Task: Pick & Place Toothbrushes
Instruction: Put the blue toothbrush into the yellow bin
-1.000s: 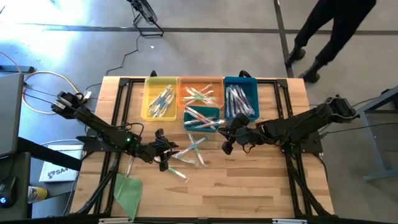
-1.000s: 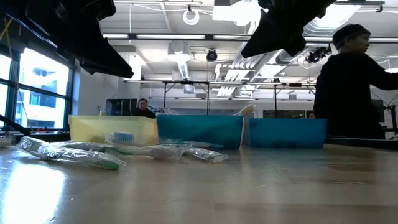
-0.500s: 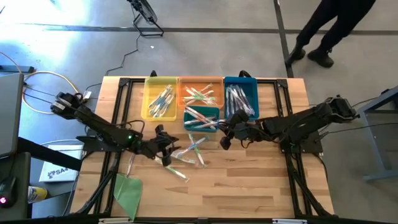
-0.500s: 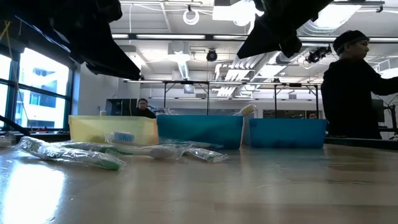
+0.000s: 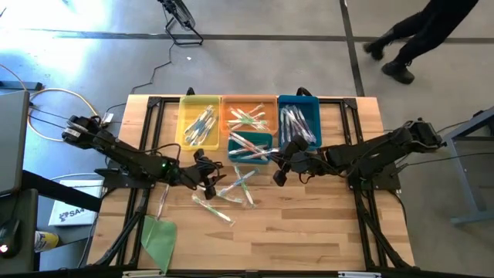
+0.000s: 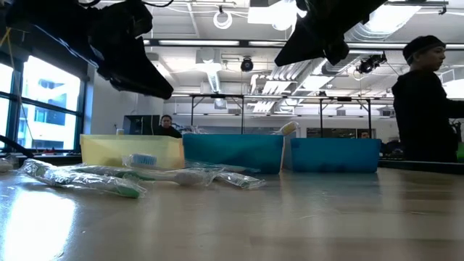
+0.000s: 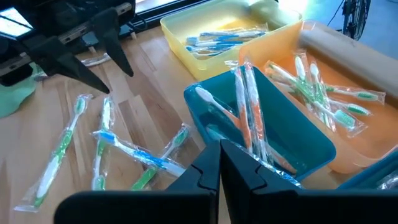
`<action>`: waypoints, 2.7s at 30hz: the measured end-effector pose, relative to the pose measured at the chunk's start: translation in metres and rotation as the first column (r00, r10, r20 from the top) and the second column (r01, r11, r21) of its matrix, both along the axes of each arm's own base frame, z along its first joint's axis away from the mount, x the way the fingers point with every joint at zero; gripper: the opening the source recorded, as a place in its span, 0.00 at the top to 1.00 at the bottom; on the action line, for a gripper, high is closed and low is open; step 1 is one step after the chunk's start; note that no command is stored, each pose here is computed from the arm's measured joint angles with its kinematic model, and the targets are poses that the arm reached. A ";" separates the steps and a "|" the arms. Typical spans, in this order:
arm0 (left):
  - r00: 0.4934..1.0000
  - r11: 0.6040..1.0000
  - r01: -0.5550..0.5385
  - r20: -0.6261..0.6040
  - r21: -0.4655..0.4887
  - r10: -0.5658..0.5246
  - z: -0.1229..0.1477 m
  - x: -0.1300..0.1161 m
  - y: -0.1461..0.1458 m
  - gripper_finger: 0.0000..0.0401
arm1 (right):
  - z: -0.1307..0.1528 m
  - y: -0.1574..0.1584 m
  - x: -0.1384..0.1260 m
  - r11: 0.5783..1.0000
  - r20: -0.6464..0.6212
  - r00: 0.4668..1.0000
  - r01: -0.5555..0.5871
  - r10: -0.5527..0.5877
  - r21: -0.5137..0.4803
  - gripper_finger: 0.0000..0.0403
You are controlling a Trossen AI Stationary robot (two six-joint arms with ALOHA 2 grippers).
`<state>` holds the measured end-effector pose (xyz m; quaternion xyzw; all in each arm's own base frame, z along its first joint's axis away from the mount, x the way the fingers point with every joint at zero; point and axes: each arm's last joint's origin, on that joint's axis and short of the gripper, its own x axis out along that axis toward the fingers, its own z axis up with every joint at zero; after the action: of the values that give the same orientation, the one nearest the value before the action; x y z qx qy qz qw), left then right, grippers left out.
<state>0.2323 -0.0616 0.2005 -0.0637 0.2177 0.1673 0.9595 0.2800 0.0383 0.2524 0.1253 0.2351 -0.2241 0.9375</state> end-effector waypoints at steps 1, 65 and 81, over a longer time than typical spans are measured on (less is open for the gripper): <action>1.000 1.000 0.004 0.003 -0.002 -0.004 0.000 0.000 0.000 0.60 | 0.000 0.000 0.000 1.000 -0.004 1.000 -0.005 0.005 -0.008 0.99; 0.892 0.986 0.078 -0.432 -0.148 -0.136 -0.066 0.077 0.000 0.60 | -0.004 -0.002 -0.003 0.998 -0.079 0.996 -0.033 0.028 -0.060 0.99; 0.899 0.980 0.091 -0.409 -0.177 -0.157 -0.066 0.079 -0.002 0.77 | -0.004 -0.002 -0.003 0.998 -0.083 0.996 -0.032 0.027 -0.058 0.99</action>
<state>0.3111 -0.0634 0.1342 -0.0856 0.4354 0.0981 0.8908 0.2769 0.0365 0.2480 0.0845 0.2686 -0.2222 0.9334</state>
